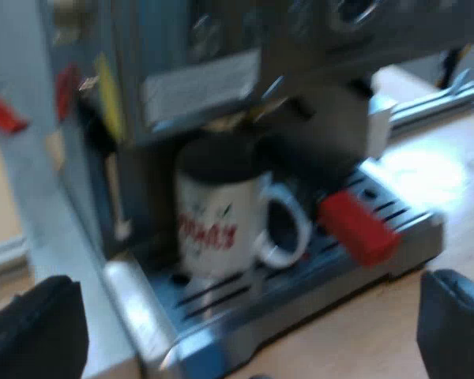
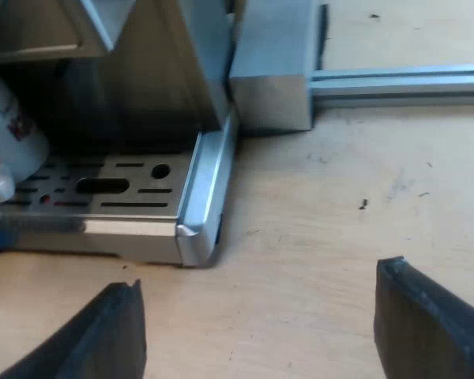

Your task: Remove mug from coffee machine

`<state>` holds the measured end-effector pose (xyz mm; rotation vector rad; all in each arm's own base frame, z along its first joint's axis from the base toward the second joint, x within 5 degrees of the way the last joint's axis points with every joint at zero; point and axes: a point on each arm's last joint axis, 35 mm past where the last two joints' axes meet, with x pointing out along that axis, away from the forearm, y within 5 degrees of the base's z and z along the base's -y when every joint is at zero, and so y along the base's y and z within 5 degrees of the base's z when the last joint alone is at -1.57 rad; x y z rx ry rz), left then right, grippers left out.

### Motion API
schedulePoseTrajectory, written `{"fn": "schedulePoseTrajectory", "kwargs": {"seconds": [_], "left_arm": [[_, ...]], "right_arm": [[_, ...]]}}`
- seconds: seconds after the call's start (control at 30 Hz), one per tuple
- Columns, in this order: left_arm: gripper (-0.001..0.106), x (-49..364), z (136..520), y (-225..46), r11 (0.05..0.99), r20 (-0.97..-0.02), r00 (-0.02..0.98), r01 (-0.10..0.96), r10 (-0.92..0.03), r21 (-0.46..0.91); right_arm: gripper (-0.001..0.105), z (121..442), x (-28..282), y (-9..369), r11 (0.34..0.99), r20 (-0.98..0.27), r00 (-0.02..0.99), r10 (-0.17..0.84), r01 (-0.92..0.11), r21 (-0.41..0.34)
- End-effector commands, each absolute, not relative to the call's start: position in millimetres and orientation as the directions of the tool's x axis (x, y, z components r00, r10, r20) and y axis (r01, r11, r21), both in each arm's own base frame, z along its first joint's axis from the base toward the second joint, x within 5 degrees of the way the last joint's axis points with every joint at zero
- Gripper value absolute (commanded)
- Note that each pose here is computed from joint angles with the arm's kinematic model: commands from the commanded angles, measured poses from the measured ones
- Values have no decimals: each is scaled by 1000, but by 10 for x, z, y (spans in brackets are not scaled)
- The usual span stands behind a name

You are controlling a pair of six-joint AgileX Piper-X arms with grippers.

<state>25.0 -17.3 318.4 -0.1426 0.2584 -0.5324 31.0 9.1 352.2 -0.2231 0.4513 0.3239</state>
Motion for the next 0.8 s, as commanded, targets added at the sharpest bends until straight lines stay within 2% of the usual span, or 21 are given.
{"fn": "schedulePoseTrajectory", "kwargs": {"seconds": [0.03, 0.07, 0.17, 0.43, 0.8], "left_arm": [[86, 335, 3225, -222, 805, -165, 790, 561, -590, -195], [86, 377, 3203, -240, 791, -172, 774, 577, -609, -203], [86, 455, 3141, -276, 761, -188, 739, 610, -646, -221], [86, 615, 2882, -327, 737, -190, 713, 635, -674, -231], [86, 744, 2593, -361, 733, -192, 709, 639, -679, -233]], "right_arm": [[63, 3564, 341, 126, 878, -446, 828, 341, -449, -163], [63, 3568, 350, 153, 838, -441, 800, 408, -519, -167], [63, 3596, 364, 207, 751, -412, 740, 531, -637, -175], [63, 3641, 473, 278, 685, -342, 716, 608, -691, -231], [63, 3489, 714, 430, 602, -321, 647, 692, -762, -237]]}}
